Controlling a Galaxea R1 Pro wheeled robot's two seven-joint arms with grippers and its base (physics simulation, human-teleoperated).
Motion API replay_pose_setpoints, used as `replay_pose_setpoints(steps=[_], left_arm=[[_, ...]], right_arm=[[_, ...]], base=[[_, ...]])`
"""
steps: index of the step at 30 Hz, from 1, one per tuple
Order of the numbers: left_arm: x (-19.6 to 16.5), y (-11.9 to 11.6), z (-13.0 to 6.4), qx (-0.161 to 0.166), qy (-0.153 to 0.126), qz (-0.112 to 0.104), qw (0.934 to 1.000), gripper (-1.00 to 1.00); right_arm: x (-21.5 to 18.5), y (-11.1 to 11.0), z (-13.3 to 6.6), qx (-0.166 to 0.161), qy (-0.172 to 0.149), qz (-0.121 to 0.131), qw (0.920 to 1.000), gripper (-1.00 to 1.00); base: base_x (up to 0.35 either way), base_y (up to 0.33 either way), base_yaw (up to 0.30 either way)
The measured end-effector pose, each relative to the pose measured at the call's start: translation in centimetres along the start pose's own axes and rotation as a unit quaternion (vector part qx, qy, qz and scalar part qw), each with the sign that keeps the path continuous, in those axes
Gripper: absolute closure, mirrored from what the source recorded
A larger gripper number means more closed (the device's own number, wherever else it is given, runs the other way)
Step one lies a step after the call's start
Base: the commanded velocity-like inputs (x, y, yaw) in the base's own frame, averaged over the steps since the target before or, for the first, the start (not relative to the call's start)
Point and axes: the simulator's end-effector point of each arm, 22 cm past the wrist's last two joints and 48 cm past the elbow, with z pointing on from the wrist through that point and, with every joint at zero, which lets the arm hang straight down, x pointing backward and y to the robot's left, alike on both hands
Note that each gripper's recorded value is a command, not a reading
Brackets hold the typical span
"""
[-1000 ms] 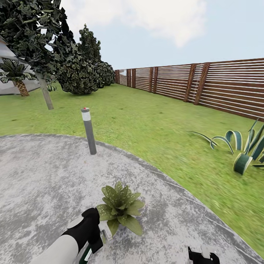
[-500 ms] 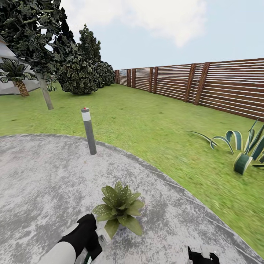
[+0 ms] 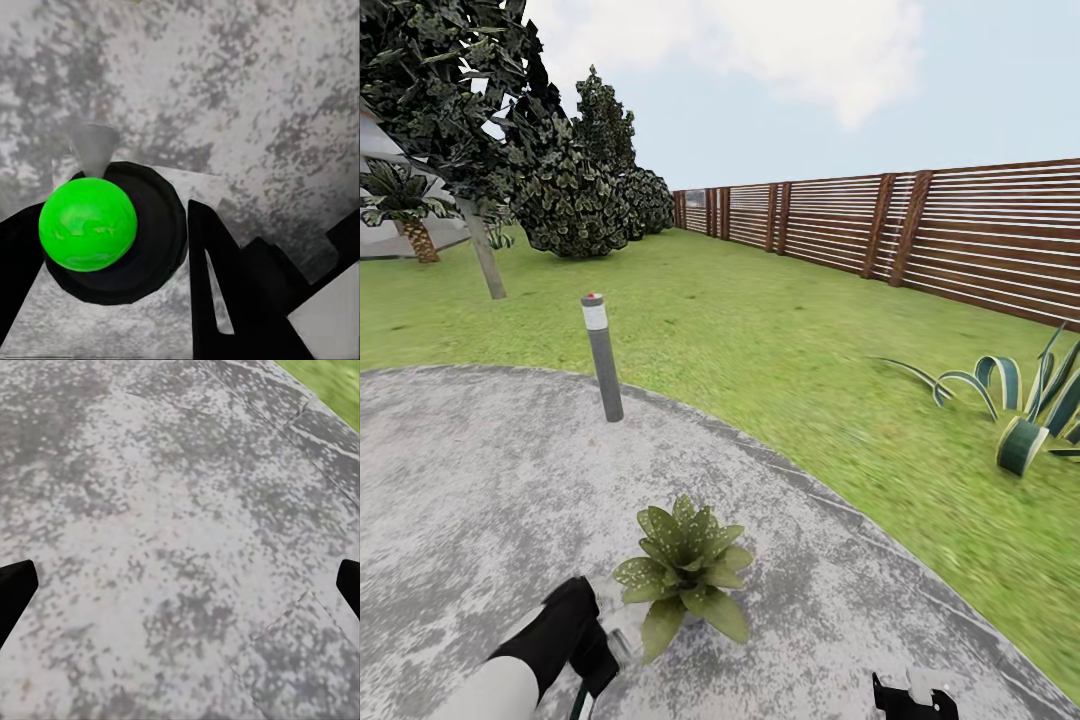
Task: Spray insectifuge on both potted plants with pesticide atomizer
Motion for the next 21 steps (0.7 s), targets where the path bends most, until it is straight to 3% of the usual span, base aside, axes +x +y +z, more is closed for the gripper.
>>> replay_pose_setpoints(steps=[5, 10, 12, 14, 17, 21], left_arm=[[0.9, 0.7, 0.1, -0.006, 0.008, -0.001, 1.0000, 1.00], [1.6, 0.8, 0.3, -0.028, 0.034, 0.028, 0.9986, 1.00], [0.5, 0.3, 0.1, -0.033, 0.036, 0.052, 0.9975, 1.00], [-0.3, -0.2, -0.2, -0.043, 0.048, 0.092, 0.9936, 1.00], [-0.4, -1.6, -0.3, -0.015, 0.051, 0.103, 0.9932, 1.00], [0.8, -1.5, -0.1, -0.007, 0.061, 0.103, 0.9928, 1.00]], right_arm=[[0.0, 0.1, 0.0, -0.001, 0.000, 0.000, 1.0000, -1.00], [0.0, 0.1, 0.0, -0.001, 0.000, 0.000, 1.0000, -1.00], [0.0, 0.1, 0.0, -0.001, 0.000, 0.000, 1.0000, -1.00], [0.0, 0.2, 0.0, -0.001, 0.000, 0.000, 1.0000, -1.00], [0.0, 0.2, 0.0, -0.001, 0.000, 0.000, 1.0000, -1.00], [0.0, 0.2, 0.0, -0.001, 0.000, 0.000, 1.0000, -1.00]], base=[[0.000, 0.000, 0.000], [0.000, 0.000, 0.000], [0.000, 0.000, 0.000], [0.000, 0.000, 0.000], [0.000, 0.000, 0.000], [0.000, 0.000, 0.000]])
